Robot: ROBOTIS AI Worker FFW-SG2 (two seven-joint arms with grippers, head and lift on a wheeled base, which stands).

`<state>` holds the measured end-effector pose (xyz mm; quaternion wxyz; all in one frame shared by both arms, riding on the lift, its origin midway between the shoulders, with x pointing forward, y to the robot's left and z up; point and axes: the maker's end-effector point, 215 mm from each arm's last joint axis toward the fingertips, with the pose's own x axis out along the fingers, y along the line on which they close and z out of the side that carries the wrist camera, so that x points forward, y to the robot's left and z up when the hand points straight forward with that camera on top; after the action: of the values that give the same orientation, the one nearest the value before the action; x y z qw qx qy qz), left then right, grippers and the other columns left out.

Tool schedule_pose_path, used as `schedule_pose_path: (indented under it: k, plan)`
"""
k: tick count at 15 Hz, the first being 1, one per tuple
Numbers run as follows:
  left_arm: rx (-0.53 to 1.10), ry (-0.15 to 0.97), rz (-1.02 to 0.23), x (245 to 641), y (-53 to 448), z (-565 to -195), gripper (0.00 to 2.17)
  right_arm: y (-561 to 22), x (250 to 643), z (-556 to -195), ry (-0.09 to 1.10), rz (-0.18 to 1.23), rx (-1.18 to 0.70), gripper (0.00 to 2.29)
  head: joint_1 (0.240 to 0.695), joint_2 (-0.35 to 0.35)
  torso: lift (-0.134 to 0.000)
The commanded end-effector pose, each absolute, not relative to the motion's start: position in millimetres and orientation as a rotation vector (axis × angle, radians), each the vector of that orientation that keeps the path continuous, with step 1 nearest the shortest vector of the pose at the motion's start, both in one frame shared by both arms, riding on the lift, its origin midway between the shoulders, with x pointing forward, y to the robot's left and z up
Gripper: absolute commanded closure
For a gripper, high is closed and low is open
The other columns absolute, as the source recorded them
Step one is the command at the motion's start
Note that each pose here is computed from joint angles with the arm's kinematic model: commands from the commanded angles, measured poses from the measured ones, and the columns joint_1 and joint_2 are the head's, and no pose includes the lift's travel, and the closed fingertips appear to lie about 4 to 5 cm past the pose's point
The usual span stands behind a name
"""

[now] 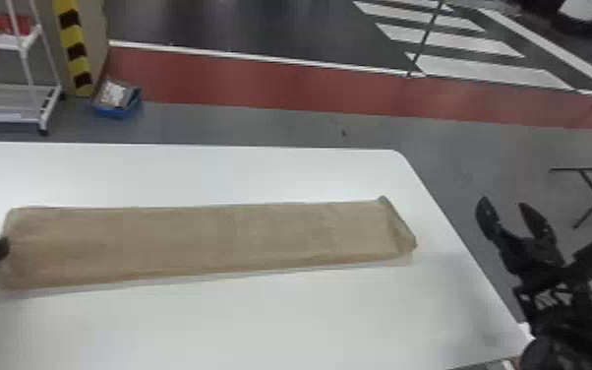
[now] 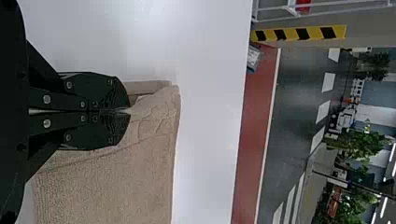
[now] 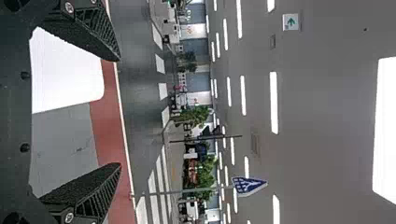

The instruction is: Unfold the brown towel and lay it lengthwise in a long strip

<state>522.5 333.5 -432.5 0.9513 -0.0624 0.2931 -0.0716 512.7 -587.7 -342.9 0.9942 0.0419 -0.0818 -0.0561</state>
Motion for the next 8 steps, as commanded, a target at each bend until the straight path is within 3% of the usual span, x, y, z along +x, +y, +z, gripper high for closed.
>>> schedule_pose_path:
  k: [1,3,5,6,8]
  plan:
    - [-0.120,0.596,-0.142,520,333,-434,1.19,-579,510,-343,-0.163,-0.096,0.093,0.09,0.695,-0.265,-0.123]
    - [-0.104,0.585,-0.130,516,337,-431,1.07,-567,508,-346,-0.149,-0.075,0.111,0.09,0.695,-0.260,-0.123]
    - [-0.063,0.540,-0.102,515,347,-418,0.15,-554,508,-346,-0.125,-0.042,0.115,0.09,0.695,-0.251,-0.123]
    - [-0.037,0.496,-0.078,516,353,-407,0.00,-539,512,-342,-0.109,-0.008,0.100,0.09,0.695,-0.243,-0.123]
    - [-0.017,0.407,-0.047,517,364,-380,0.02,-500,517,-333,-0.090,0.050,0.097,0.09,0.695,-0.208,-0.123]
